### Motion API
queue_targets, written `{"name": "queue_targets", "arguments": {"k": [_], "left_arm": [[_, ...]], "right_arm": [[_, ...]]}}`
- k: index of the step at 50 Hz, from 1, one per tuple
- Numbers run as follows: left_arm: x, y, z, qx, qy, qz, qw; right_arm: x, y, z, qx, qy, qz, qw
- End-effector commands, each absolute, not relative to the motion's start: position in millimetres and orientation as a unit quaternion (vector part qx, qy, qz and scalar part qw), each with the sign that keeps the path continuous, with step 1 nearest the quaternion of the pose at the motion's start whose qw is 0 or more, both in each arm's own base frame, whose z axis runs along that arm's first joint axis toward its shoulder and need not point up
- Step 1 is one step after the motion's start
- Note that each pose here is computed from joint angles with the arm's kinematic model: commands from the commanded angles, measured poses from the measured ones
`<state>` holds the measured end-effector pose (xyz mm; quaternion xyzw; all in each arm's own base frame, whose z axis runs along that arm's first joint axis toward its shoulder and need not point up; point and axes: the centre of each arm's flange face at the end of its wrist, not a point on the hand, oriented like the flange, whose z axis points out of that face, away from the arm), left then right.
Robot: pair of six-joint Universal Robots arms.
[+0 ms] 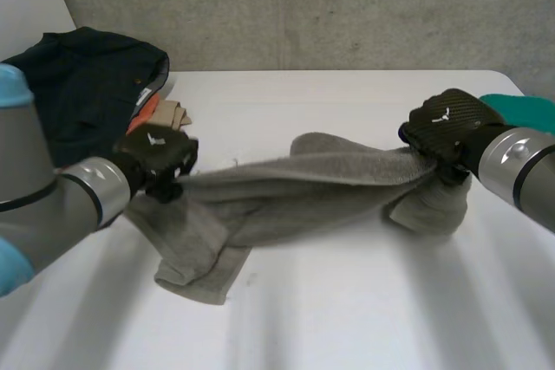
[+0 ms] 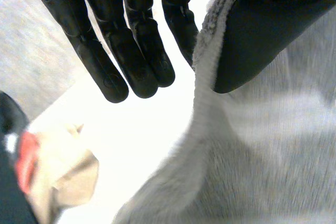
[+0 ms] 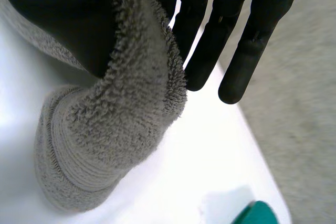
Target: Fold the laundry.
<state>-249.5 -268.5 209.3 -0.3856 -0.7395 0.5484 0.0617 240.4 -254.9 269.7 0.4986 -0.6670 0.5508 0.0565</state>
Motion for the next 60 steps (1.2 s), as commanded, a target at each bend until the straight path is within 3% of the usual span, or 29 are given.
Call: {"name": "queue_targets", "arguments": {"k": [1,7,11,12,16,19,24,28,35,39,43,48,60], "left_arm": [[-274,-293,201,-0.418,-0.716,0.555,0.059],[-297,-332,268,-0.386,-0.618,0.684,0.042],[-302,-354,342,-0.311,-0.509,0.802,0.03],[-300,-357,371,-0.273,-0.468,0.84,0.032],[-291,-354,424,-0.18,-0.395,0.9,0.05],[-287,-351,436,-0.14,-0.385,0.91,0.062],[-285,-355,413,-0.142,-0.427,0.891,0.057],[-280,-359,372,-0.163,-0.482,0.86,0.049],[-281,-349,272,-0.257,-0.576,0.774,0.063],[-279,-338,210,-0.311,-0.622,0.715,0.067],[-278,-335,185,-0.338,-0.636,0.691,0.058],[-276,-333,189,-0.344,-0.633,0.692,0.047],[-267,-328,202,-0.334,-0.638,0.692,0.042]], "right_arm": [[262,-271,243,0.551,-0.667,0.499,0.038],[287,-317,260,0.52,-0.607,0.595,0.078],[296,-356,321,0.417,-0.528,0.731,0.115],[297,-365,345,0.366,-0.497,0.779,0.112],[296,-373,384,0.274,-0.422,0.862,0.059],[296,-370,404,0.236,-0.372,0.898,0.012],[290,-373,384,0.263,-0.408,0.875,-0.011],[290,-369,350,0.317,-0.472,0.822,-0.035],[280,-351,263,0.418,-0.617,0.664,-0.061],[277,-333,187,0.506,-0.665,0.548,-0.04],[278,-333,146,0.559,-0.649,0.516,0.015],[272,-341,141,0.491,-0.683,0.539,0.043],[250,-333,163,0.323,-0.741,0.588,0.038]]}}
